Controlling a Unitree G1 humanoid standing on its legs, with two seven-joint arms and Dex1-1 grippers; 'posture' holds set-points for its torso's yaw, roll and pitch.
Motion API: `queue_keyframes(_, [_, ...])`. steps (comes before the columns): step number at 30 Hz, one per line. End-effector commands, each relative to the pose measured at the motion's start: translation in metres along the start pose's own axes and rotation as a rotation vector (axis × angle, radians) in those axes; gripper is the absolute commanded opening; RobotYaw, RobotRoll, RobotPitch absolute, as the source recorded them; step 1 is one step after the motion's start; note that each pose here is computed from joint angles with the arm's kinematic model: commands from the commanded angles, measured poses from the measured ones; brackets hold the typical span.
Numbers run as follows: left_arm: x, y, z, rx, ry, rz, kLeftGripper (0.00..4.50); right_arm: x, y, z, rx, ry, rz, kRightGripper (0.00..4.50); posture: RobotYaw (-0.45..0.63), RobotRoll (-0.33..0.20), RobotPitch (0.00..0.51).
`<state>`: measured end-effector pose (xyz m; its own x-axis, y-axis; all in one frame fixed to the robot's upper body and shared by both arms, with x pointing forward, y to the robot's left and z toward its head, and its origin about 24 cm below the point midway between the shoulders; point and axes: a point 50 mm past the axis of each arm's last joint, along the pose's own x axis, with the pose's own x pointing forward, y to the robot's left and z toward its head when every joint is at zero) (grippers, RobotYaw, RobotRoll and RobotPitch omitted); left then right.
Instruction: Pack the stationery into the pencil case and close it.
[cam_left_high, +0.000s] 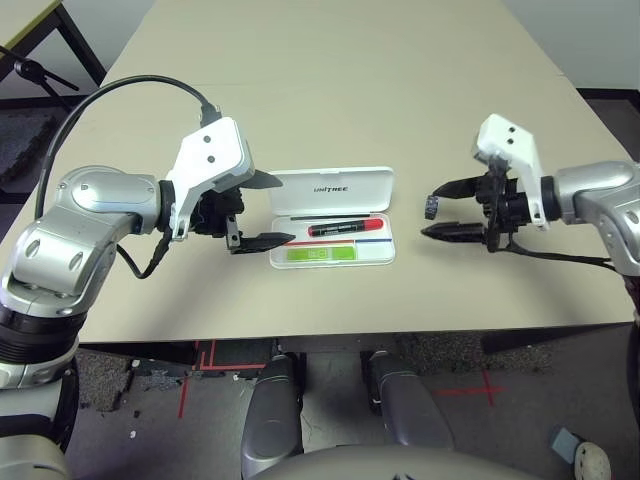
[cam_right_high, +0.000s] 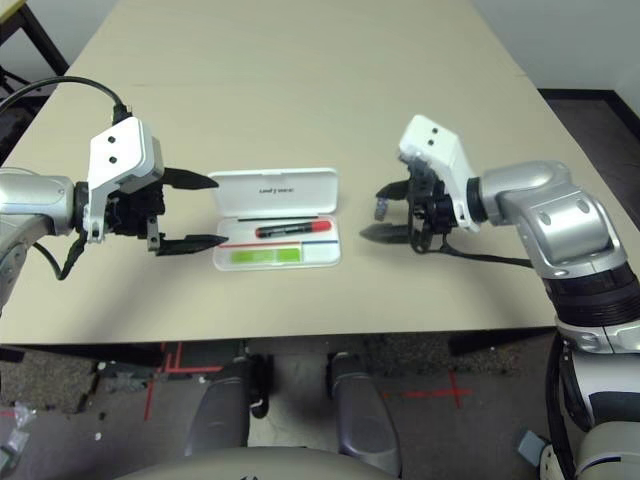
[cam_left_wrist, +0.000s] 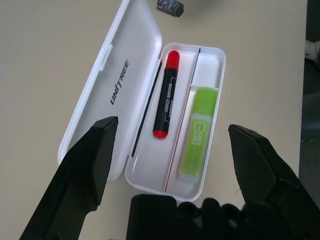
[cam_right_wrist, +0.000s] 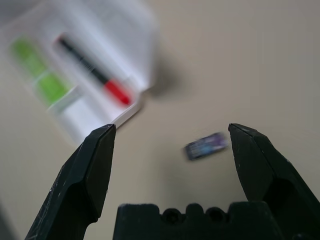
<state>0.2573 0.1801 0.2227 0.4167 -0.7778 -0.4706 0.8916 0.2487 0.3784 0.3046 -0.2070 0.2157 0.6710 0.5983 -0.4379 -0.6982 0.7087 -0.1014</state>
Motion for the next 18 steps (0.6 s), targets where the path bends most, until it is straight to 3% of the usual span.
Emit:
queue_keyframes(1, [0.004,-0.005,-0.001,0.003,-0.003,-0.020,4.46,-0.001,-0.009,-0.001,0.152,-0.015,-0.187,4.50,-0.07,0.000,0.193])
queue_keyframes(7, [0.006,-0.003,-0.003,0.010,0.001,-0.020,4.46,0.010,-0.015,-0.013,0.316,-0.029,-0.384,4.50,-0.07,0.000,0.177])
queue_keyframes(18, [0.014,-0.005,-0.005,0.026,0.017,-0.019,4.46,0.050,-0.001,-0.006,0.391,-0.043,-0.428,4.50,-0.04,0.000,0.167])
